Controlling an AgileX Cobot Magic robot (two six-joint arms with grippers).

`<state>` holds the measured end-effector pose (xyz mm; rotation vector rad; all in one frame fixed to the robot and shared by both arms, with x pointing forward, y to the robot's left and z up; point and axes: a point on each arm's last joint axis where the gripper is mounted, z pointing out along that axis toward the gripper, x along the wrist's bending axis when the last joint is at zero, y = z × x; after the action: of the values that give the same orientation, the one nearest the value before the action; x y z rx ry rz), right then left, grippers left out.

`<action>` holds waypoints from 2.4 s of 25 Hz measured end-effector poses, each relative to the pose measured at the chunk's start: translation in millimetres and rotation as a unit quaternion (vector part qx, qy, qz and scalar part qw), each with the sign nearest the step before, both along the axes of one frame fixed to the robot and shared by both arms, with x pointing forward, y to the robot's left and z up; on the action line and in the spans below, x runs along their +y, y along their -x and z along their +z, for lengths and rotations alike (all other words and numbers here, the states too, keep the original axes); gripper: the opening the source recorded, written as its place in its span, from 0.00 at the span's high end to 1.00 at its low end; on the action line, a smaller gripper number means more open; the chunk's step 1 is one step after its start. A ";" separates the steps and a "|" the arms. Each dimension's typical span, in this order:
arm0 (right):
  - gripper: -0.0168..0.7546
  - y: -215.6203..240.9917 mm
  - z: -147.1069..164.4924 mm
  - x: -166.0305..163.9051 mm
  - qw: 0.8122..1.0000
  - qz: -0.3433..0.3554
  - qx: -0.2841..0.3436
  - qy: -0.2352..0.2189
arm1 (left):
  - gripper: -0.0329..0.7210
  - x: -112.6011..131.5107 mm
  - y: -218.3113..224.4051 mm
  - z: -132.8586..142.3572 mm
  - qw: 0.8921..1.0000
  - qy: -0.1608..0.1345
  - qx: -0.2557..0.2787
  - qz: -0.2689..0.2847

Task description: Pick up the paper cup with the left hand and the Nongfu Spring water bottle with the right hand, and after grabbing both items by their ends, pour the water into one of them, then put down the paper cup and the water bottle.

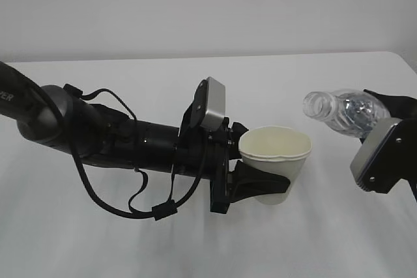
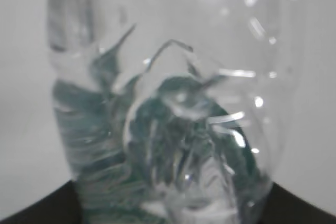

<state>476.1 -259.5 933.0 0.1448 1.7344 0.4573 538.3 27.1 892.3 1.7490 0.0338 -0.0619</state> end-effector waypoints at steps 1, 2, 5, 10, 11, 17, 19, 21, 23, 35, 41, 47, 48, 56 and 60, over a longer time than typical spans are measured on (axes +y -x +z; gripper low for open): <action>0.52 -0.3 -1.7 0.0 1.000 0.001 0.002 0.005 | 0.38 0.0 0.0 0.0 1.000 0.000 0.000 0.000; 0.52 -0.7 -4.9 0.1 1.000 0.002 0.007 0.013 | 0.38 0.0 0.0 0.0 1.000 0.000 0.000 0.000; 0.52 -1.7 -15.2 0.4 0.999 0.007 0.023 0.036 | 0.38 0.0 0.0 0.0 1.000 0.000 0.000 0.000; 0.52 -2.1 -22.4 1.1 0.998 0.014 0.034 0.052 | 0.38 0.1 -0.4 -1.6 1.000 -0.004 0.000 0.002; 0.52 -2.0 -22.2 1.5 0.998 0.016 0.032 0.052 | 0.38 0.1 -0.4 -1.6 1.000 -0.004 0.000 0.002; 0.52 -1.8 -22.3 2.6 0.998 0.022 0.032 0.053 | 0.38 0.2 -1.9 -1.9 1.000 -0.006 0.002 0.011; 0.52 -1.8 -22.3 2.6 0.998 0.022 0.032 0.053 | 0.38 0.2 -2.1 -1.9 1.000 -0.006 0.002 0.012; 0.52 -1.8 -22.4 2.7 0.998 0.024 0.031 0.053 | 0.38 0.3 -2.4 -2.4 1.000 -0.009 0.002 0.014; 0.52 -1.7 -22.4 2.9 0.998 0.024 0.031 0.053 | 0.38 0.3 -2.6 -2.7 1.000 -0.010 0.002 0.015; 0.52 -3.5 -10.3 5.1 0.998 0.036 0.002 0.060 | 0.38 0.3 -3.4 -2.2 1.000 -0.008 0.003 0.019; 0.52 -3.5 -10.3 5.1 0.996 0.039 -0.002 0.078 | 0.38 0.3 -3.4 -2.2 1.000 -0.008 0.003 0.019; 0.52 -8.0 -7.1 5.7 0.996 0.039 -0.012 0.079 | 0.38 0.3 -3.0 -2.5 1.000 -0.009 0.002 0.017; 0.52 -9.9 -5.7 6.0 0.996 0.039 -0.016 0.079 | 0.38 0.3 -2.9 -2.5 1.000 -0.010 0.002 0.016; 0.52 -13.0 -3.3 6.5 0.995 0.041 -0.025 0.091 | 0.38 0.4 -2.6 -2.7 1.000 -0.011 0.001 0.015; 0.52 -13.9 -2.6 6.7 0.993 0.043 -0.030 0.102 | 0.38 0.4 -2.6 -2.7 1.000 -0.011 0.001 0.015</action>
<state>490.0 -252.8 930.4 -0.0890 1.7211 0.3399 540.8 27.5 889.6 1.7694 0.0623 -0.0430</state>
